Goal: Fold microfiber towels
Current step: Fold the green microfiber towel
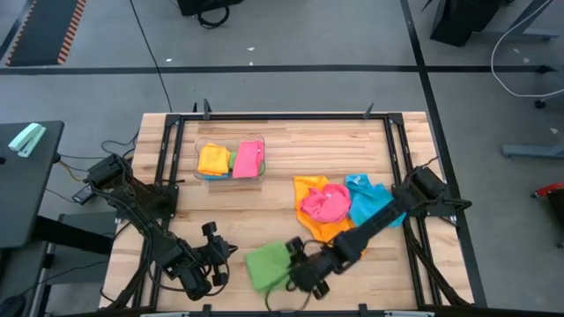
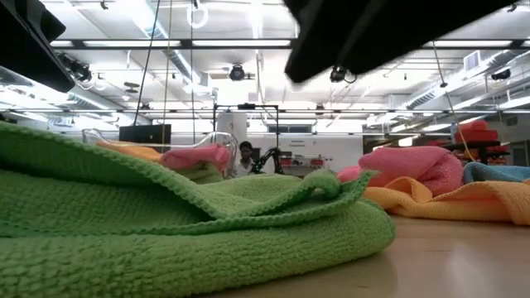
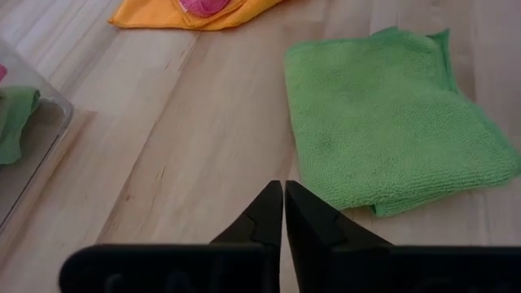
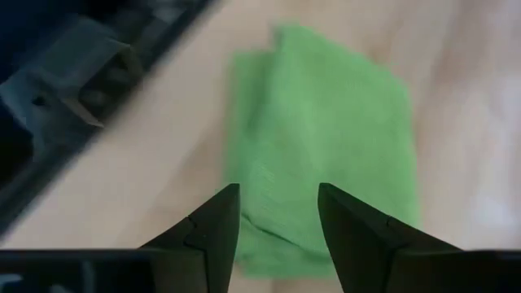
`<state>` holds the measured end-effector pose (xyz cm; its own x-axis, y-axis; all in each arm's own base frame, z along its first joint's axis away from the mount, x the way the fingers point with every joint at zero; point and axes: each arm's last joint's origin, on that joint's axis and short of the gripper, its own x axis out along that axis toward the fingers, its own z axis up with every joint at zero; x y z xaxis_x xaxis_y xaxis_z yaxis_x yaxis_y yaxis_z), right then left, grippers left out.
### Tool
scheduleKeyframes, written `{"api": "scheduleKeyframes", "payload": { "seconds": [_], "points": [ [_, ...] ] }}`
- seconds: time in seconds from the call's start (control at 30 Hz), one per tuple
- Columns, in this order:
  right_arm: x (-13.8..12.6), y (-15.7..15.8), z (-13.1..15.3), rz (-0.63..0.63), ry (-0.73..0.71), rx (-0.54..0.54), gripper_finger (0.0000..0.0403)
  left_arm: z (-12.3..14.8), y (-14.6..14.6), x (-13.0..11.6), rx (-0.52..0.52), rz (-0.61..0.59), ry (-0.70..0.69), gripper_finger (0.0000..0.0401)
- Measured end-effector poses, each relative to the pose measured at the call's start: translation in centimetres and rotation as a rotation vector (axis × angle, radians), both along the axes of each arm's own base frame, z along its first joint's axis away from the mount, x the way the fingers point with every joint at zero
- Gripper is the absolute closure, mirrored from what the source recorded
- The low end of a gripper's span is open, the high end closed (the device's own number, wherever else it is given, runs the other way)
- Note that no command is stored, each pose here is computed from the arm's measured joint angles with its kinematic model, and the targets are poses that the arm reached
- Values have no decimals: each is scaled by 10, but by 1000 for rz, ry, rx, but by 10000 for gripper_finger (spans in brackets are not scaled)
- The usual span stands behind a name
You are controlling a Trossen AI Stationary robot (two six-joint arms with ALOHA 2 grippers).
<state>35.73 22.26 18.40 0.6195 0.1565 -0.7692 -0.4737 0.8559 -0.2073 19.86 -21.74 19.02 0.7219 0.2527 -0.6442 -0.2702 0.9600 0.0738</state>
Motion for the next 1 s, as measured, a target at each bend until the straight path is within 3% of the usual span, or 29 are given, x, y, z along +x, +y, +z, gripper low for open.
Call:
{"api": "scheduleKeyframes", "payload": {
  "seconds": [0.13, 0.33, 0.57, 0.83, 1.0],
  "points": [
    [-3, 16, -3, 92, -62, -21, 230, 0, 0, 0, -1, 0, -1, 373],
    [-3, 26, -32, 168, -61, -89, 214, 0, -1, 1, -13, -1, -10, 383],
    [0, 27, -47, 193, -78, -191, 209, 1, -2, 1, -17, -1, -14, 379],
    [-3, 23, -50, 208, -44, -277, 248, 1, -2, 1, -17, -2, -13, 374],
    [-4, 22, -51, 209, -22, -269, 287, 1, -2, 1, -17, -2, -13, 382]
  ]
}}
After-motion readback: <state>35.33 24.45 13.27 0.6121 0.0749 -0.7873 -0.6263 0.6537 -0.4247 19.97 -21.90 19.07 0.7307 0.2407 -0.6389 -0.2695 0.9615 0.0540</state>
